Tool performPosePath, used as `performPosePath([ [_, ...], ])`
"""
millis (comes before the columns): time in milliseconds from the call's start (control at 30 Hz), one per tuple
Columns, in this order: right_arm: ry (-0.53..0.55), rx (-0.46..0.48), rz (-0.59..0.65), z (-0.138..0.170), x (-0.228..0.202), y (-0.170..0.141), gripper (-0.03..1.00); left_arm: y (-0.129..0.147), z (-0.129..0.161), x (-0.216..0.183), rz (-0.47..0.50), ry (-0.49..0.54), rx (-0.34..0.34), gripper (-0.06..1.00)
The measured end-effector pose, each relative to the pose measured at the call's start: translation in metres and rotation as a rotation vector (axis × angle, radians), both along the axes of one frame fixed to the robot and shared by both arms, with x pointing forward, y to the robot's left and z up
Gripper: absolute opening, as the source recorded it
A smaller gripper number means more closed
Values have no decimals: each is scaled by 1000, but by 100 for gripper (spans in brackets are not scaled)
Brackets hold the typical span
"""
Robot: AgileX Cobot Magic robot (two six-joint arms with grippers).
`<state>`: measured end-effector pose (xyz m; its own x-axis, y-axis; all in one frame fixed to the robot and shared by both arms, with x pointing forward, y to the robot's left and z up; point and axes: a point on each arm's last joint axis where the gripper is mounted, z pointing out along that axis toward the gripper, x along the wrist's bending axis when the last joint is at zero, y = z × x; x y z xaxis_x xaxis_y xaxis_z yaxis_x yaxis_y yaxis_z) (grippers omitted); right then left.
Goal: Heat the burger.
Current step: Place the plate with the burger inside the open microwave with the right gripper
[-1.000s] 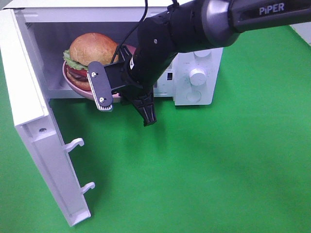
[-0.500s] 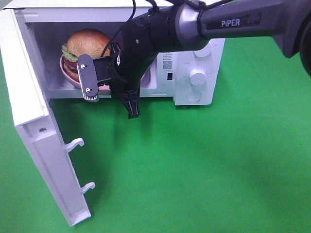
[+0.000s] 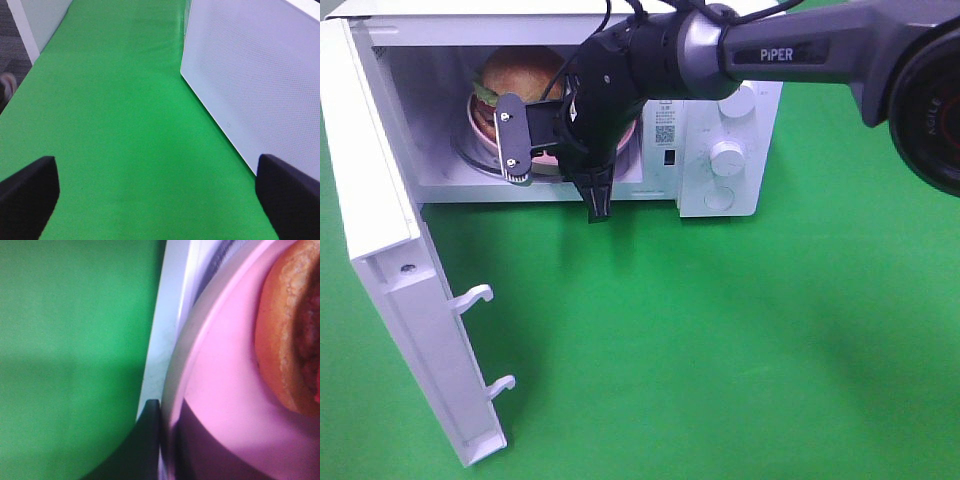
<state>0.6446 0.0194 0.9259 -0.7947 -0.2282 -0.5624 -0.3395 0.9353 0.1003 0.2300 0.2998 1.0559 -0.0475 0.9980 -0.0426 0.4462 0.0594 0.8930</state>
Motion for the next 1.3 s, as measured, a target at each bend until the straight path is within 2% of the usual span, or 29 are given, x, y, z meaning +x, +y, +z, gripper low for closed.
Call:
performPosePath([
  [800, -27, -21, 10, -9, 9, 1, 11, 0, 0, 0, 0, 0, 0, 99],
  [867, -32, 11, -15, -8, 10, 3, 18, 0, 0, 0, 0, 0, 0, 99],
  [967, -33, 16, -18, -7, 11, 3, 21, 0, 0, 0, 0, 0, 0, 99],
  [1000, -31, 16, -21, -7, 10, 3, 28, 0, 0, 0, 0, 0, 0, 99],
  [1033, -31, 16, -21, -7, 10, 3, 28, 0, 0, 0, 0, 0, 0, 99],
  [1100, -18, 8, -28, -8, 10, 2, 40, 0, 0, 0, 0, 0, 0, 99],
  [1300, 4, 1, -37, -8, 5, -2, 47, 0, 0, 0, 0, 0, 0, 99],
])
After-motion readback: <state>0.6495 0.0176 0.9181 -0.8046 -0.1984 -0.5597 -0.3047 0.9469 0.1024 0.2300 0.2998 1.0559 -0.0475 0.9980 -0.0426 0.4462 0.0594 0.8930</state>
